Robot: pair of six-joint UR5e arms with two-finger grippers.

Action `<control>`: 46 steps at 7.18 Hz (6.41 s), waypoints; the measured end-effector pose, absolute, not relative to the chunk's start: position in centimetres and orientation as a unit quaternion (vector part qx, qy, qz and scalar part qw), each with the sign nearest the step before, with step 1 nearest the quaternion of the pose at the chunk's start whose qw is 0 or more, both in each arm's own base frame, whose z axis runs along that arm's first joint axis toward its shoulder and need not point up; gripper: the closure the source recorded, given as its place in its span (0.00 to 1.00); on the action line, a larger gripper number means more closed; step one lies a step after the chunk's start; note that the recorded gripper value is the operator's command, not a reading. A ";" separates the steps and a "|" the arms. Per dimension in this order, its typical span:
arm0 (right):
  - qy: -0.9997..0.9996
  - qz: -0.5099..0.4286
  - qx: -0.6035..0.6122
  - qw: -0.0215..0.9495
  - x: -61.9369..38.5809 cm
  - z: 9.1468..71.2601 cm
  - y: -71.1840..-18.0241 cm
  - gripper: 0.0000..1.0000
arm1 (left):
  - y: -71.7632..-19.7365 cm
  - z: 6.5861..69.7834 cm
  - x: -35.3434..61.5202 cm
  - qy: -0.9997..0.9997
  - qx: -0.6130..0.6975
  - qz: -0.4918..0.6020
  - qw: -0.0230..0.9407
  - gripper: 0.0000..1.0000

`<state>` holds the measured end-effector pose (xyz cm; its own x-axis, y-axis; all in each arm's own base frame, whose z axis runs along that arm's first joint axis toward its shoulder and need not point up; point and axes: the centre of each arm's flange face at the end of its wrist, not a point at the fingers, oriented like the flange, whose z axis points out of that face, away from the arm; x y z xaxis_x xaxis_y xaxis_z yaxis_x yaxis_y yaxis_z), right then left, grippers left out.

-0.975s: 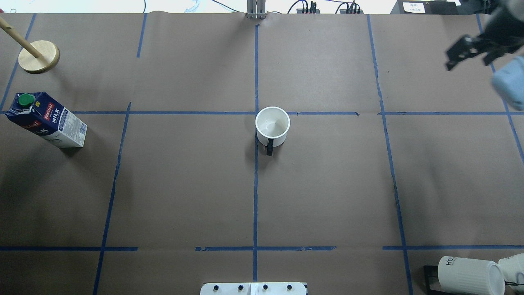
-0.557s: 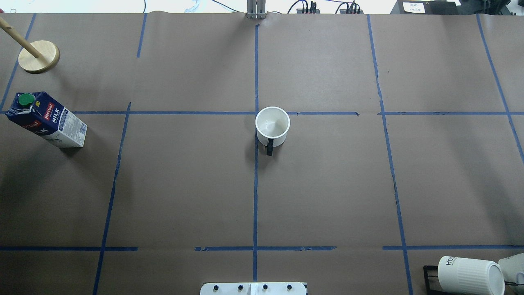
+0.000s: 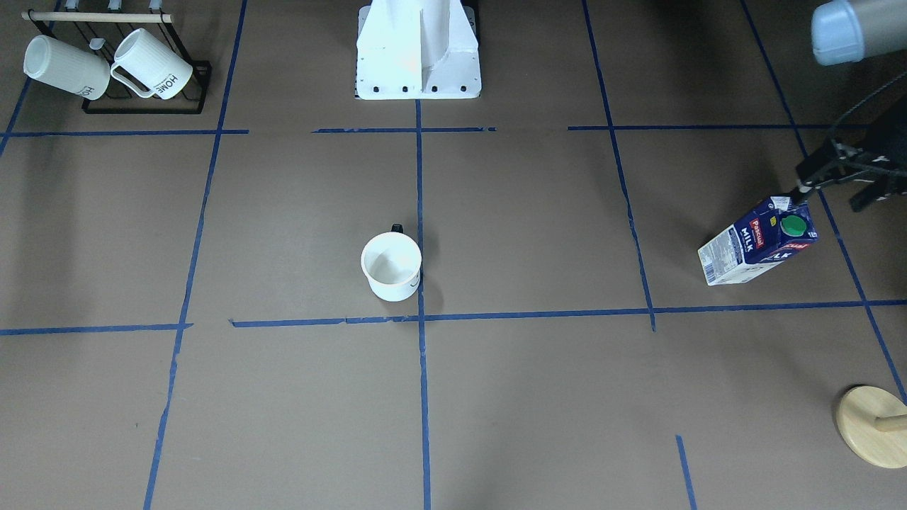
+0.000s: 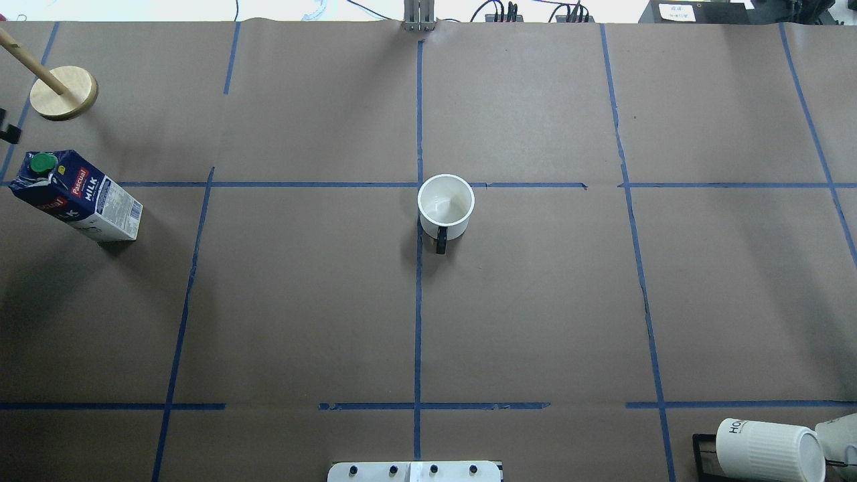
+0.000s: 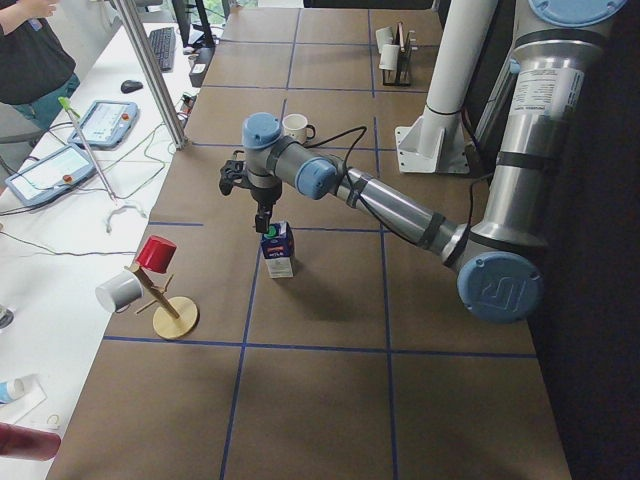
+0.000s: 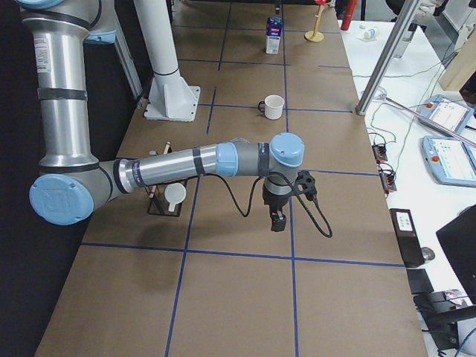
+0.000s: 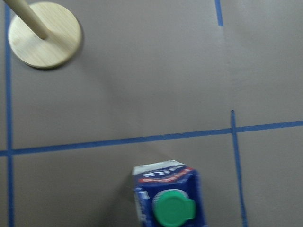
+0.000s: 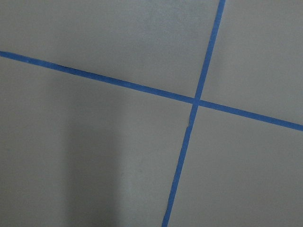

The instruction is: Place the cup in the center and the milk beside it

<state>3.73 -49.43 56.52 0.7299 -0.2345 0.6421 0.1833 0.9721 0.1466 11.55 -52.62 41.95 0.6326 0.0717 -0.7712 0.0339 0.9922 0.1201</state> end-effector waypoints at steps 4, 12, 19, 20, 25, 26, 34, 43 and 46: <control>-0.351 -0.112 0.036 0.929 3.7 56.6 -49.3 0.00 | -52.7 42.6 13.3 0.411 0.054 0.005 0.910 0.00; -0.351 -0.112 0.032 0.929 3.8 57.0 -48.9 0.00 | -53.2 46.8 16.3 0.387 0.019 0.014 0.922 0.00; -0.353 -0.111 0.029 0.929 3.8 57.3 -48.5 0.00 | -53.4 47.9 18.4 0.389 0.018 0.031 0.920 0.63; -0.353 -0.111 0.029 0.929 3.8 57.3 -48.4 0.00 | -53.5 46.7 18.4 0.392 0.022 0.032 0.919 0.63; -0.356 -0.109 0.027 0.928 3.7 57.5 -48.2 0.00 | -56.0 28.3 25.8 0.409 0.006 0.017 0.912 0.62; -0.357 -0.109 0.026 0.928 3.7 57.6 -48.1 0.00 | -55.9 23.6 31.0 0.415 -0.005 0.003 0.910 0.62; -0.361 -0.106 0.019 0.926 3.7 58.3 -47.8 0.00 | -53.5 9.8 53.2 0.372 -0.018 -0.023 0.928 0.53; -0.360 -0.107 0.021 0.926 3.7 58.1 -47.8 0.00 | -54.6 9.2 46.4 0.385 0.011 -0.014 0.923 0.01; -0.361 -0.107 0.021 0.926 3.7 58.1 -47.8 0.00 | -55.4 19.9 29.6 0.401 0.036 0.055 0.914 0.01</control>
<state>3.66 -47.83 58.09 0.7172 -0.2136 0.6633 0.1826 0.9762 0.1168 29.59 -55.41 19.90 0.6717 0.1294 -0.7294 -0.0709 0.9913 0.1106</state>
